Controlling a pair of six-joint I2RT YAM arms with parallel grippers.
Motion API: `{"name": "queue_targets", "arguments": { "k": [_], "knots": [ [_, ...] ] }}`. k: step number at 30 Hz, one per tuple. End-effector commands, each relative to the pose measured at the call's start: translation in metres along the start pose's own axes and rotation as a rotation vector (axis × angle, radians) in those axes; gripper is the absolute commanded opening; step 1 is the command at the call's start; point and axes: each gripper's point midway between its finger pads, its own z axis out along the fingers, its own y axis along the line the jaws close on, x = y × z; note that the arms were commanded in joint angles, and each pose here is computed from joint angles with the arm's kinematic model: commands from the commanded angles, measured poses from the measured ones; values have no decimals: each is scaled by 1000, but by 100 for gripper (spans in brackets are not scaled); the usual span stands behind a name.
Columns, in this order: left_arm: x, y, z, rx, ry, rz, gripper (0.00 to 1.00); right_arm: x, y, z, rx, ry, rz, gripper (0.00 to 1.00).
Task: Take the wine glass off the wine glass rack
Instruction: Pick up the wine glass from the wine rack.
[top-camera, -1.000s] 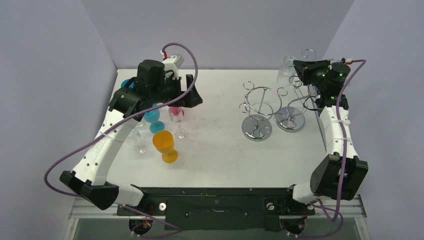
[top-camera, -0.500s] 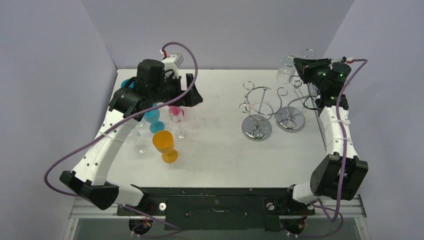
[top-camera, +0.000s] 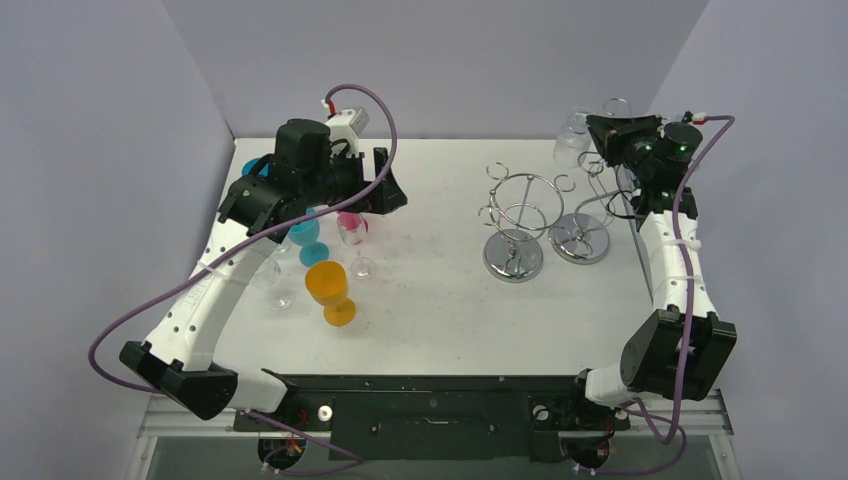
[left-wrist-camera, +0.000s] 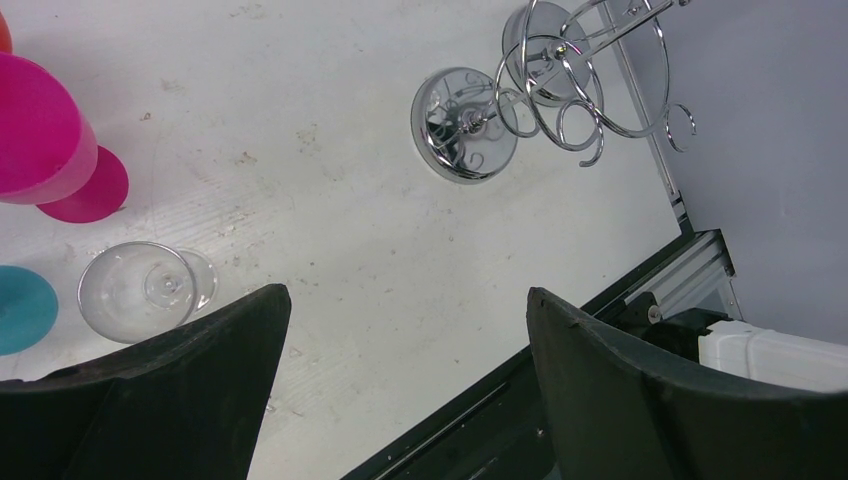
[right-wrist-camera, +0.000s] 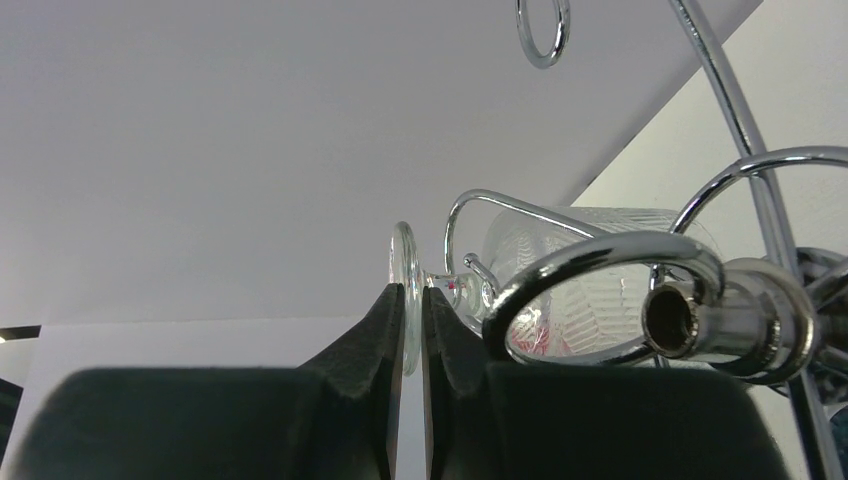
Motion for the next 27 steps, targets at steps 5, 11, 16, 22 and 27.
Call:
{"name": "queue_targets", "arguments": {
  "k": [5,11,16,22,27],
  "knots": [
    [-13,-10,-5,32,-62,15,85,-5,67,-11,-158,-58,-106,0],
    [-13,-9,-5,31,-61,18,85,-3,66,-7,-148,-60,-107,0],
    [-13,-10,-6,31,-62,20,85,-6,63,-3,-131,-78,-109,0],
    [-14,-10,-5,33,-63,20,85,-11,63,-1,-119,-106,-108,0],
    [-15,-10,-5,32,-64,22,85,-14,59,2,-100,-132,-101,0]
  ]
}}
